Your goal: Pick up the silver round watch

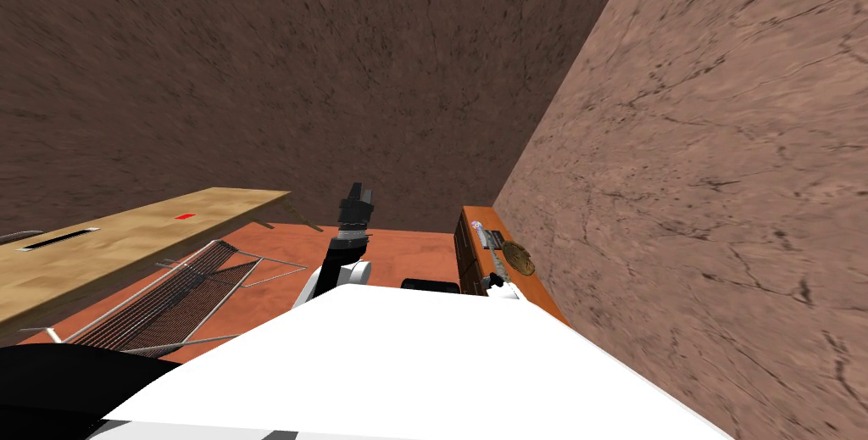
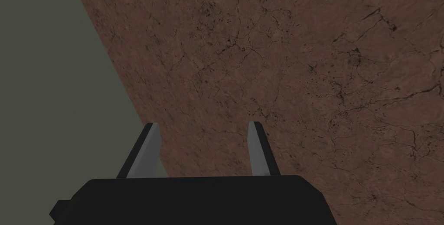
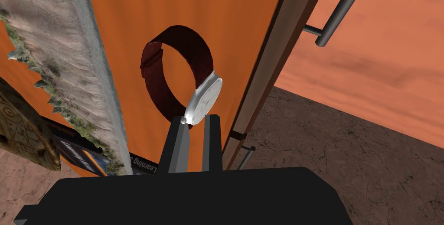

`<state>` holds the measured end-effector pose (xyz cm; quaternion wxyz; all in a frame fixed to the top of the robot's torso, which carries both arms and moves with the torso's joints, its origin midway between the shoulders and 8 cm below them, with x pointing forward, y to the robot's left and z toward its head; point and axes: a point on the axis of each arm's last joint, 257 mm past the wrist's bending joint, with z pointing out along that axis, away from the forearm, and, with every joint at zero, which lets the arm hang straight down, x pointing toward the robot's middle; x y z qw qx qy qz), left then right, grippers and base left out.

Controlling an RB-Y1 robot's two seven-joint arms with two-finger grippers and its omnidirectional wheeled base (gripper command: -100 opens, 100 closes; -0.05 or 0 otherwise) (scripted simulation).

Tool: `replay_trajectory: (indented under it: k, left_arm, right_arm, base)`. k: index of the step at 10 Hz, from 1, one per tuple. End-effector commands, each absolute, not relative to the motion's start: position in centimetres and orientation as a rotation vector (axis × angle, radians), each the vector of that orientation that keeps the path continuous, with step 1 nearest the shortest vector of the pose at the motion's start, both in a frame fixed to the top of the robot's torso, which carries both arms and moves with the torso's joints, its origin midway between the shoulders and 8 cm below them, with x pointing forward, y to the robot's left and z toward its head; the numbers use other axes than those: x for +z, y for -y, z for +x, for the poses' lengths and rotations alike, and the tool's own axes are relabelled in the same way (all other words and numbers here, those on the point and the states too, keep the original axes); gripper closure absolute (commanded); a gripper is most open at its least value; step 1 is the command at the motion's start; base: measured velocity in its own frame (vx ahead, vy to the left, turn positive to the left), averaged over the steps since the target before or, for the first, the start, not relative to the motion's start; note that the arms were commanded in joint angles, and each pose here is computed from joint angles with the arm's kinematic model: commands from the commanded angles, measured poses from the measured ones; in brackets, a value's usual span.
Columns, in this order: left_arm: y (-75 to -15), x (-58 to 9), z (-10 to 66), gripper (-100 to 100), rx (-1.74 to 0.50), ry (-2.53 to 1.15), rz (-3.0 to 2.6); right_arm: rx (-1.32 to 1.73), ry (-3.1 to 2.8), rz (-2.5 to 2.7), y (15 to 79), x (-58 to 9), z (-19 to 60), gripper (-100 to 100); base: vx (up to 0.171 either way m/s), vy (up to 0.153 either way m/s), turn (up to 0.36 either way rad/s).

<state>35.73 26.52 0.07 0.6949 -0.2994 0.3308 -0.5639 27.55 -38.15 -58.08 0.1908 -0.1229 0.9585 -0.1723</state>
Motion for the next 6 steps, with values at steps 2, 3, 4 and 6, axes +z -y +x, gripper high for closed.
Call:
replay_trajectory:
  k: [2,3,4,6]
  left_arm:
    - [-26.52,0.07,35.73,0,-1.259,-0.738,-0.668]
    - [-26.52,0.07,35.73,0,-1.259,-0.738,-0.668]
    - [-26.52,0.07,35.73,0,-1.259,-0.738,-0.668]
    - [-26.52,0.07,35.73,0,-1.259,-0.738,-0.668]
  right_arm:
    - [-0.484,-2.693,-0.345,38.13,-58.08,27.55,100]
    - [-0.484,-2.693,-0.345,38.13,-58.08,27.55,0]
    - [-0.483,-2.696,-0.351,37.98,-57.75,27.56,100]
    - [-0.481,-2.694,-0.362,37.71,-57.11,28.05,100]
  base:
    - [0.000,0.000,0.000]
    - [0.000,0.000,0.000]
    - [-0.022,0.010,-0.067]
    - [-0.038,0.017,-0.054]
